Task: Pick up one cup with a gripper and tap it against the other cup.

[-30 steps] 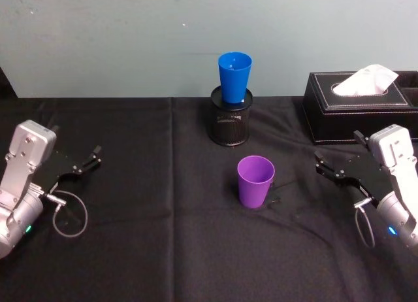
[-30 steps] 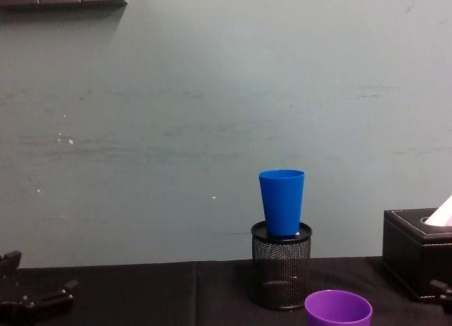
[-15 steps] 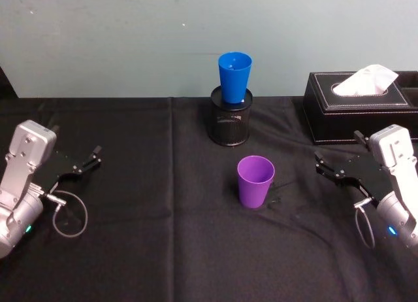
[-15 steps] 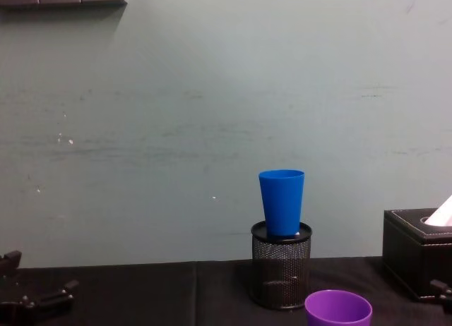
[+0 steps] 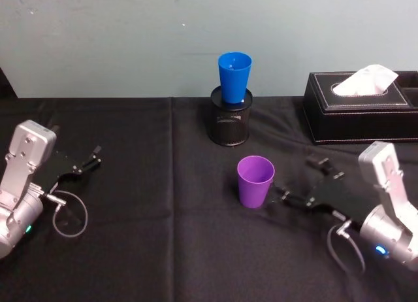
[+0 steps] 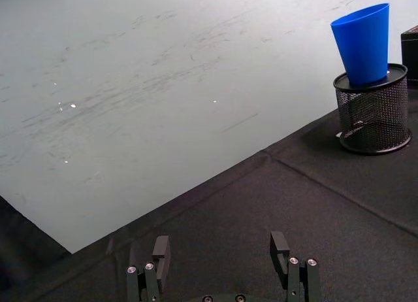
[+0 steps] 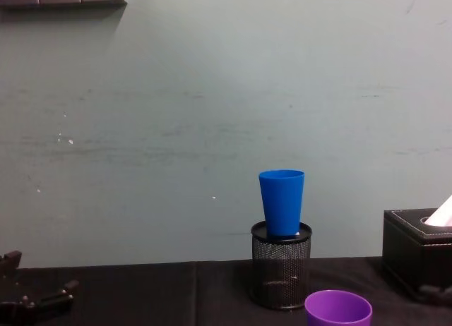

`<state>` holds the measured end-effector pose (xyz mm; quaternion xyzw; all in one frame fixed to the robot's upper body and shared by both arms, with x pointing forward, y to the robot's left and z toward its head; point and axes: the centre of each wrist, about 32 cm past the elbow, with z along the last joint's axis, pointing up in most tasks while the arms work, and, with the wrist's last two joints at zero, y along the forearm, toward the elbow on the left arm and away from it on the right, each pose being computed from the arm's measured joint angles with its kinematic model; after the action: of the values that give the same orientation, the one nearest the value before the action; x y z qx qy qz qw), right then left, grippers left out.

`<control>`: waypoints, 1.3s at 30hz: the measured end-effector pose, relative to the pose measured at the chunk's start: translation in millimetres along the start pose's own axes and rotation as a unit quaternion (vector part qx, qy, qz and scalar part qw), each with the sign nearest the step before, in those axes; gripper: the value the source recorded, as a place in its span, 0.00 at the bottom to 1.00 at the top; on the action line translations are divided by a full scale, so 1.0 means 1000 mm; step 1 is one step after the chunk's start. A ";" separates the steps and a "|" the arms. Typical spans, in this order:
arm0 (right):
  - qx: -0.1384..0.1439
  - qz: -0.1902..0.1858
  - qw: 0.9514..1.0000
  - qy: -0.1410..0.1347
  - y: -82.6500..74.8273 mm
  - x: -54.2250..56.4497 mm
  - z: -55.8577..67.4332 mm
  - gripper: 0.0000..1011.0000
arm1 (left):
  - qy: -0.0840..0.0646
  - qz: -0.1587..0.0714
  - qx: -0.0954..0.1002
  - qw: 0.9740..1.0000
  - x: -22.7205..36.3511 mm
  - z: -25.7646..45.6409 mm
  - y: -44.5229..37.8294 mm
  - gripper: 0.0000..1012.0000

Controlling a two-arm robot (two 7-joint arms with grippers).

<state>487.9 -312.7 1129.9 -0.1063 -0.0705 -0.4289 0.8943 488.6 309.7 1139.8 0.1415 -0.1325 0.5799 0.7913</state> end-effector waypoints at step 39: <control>0.054 0.065 0.991 0.105 0.058 -0.021 -0.011 0.77 | 0.000 0.000 0.000 1.000 0.0000 0.0000 0.0000 0.99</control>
<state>520.4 -264.1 1107.2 -0.0163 0.0072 -0.3745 0.9271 488.6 309.7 1139.8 0.1415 -0.1325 0.5799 0.7913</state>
